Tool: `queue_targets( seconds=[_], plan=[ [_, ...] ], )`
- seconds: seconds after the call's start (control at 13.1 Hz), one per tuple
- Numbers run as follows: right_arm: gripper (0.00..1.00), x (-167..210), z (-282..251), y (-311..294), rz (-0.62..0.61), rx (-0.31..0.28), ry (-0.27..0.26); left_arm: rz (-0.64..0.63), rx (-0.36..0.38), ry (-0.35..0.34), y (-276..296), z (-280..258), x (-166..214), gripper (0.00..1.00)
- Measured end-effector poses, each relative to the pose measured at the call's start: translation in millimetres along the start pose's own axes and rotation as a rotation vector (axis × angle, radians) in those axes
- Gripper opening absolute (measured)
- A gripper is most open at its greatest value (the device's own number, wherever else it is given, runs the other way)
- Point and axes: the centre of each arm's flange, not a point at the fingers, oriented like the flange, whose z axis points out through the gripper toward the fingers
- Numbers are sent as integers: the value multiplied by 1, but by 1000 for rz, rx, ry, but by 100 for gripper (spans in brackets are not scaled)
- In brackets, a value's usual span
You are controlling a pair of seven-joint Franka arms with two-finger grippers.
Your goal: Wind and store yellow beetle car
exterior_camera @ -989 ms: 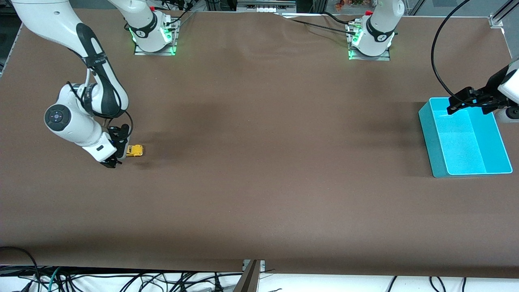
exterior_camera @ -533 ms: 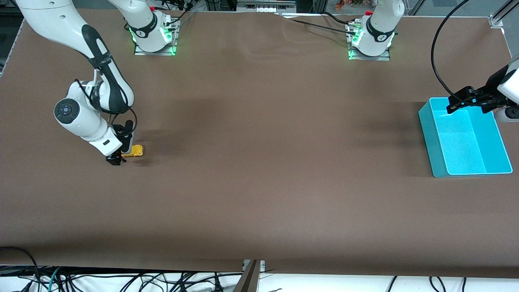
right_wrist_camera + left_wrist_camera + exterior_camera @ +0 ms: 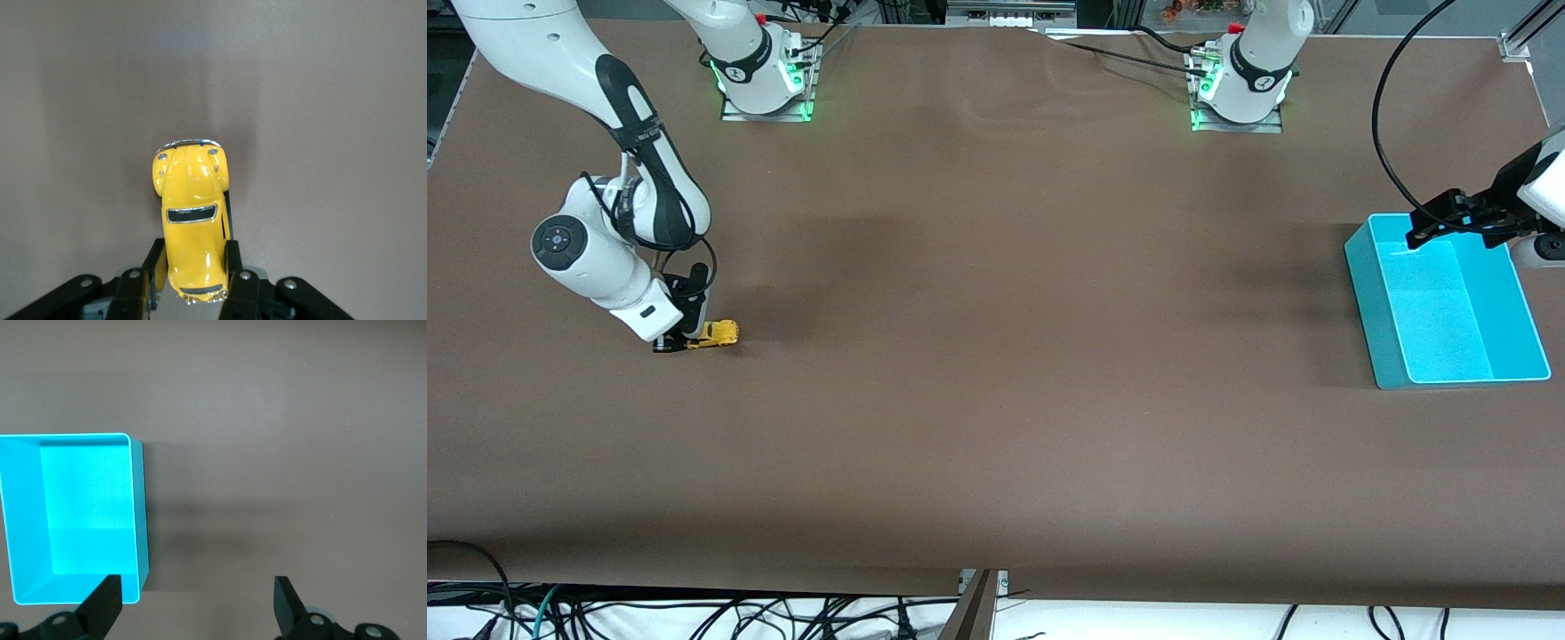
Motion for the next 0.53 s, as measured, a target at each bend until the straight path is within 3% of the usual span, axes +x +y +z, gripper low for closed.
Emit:
queue_targets(
  seconds=[0.53],
  plan=[
    [39, -19, 2, -1, 37, 0, 1, -1, 0, -1, -1, 0, 0, 100]
  ],
)
